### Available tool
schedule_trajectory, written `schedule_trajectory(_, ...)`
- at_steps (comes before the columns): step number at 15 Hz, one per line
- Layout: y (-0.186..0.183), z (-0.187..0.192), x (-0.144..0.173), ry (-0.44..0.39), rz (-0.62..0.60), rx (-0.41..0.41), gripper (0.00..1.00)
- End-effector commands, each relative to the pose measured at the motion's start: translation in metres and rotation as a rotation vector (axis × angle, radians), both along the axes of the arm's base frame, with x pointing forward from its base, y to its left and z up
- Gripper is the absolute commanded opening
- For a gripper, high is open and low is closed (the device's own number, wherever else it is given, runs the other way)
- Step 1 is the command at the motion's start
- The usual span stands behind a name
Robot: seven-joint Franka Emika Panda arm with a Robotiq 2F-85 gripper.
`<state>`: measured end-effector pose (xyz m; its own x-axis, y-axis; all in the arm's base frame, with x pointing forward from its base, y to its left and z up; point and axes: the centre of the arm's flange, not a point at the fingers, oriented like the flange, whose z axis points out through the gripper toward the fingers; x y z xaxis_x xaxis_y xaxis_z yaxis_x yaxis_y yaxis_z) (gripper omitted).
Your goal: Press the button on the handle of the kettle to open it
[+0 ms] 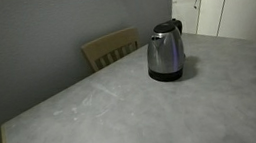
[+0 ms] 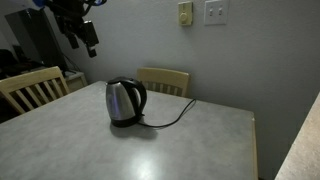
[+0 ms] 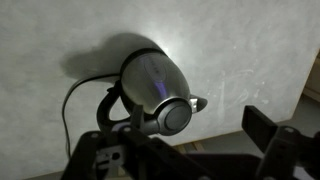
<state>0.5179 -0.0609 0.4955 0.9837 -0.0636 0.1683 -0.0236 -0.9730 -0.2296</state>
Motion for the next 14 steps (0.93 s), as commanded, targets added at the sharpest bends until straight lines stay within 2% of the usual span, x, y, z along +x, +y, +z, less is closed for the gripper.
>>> schedule_trajectory(1, -0.024, 0.027, 0.037, 0.142, -0.003, -0.037, 1.0)
schedule_trajectory(2, -0.029, 0.033, 0.043, 0.169, -0.009, -0.046, 1.0)
schedule_trajectory(3, -0.033, 0.038, 0.052, 0.185, -0.013, -0.057, 0.75)
schedule_trajectory(4, -0.036, 0.041, 0.061, 0.189, -0.01, -0.065, 0.74)
schedule_trajectory(7, -0.036, 0.04, 0.088, 0.134, 0.033, -0.082, 0.52)
schedule_trajectory(10, -0.033, 0.023, 0.115, 0.092, 0.078, -0.08, 0.31)
schedule_trajectory(14, -0.036, -0.01, 0.136, 0.036, 0.088, -0.097, 0.04)
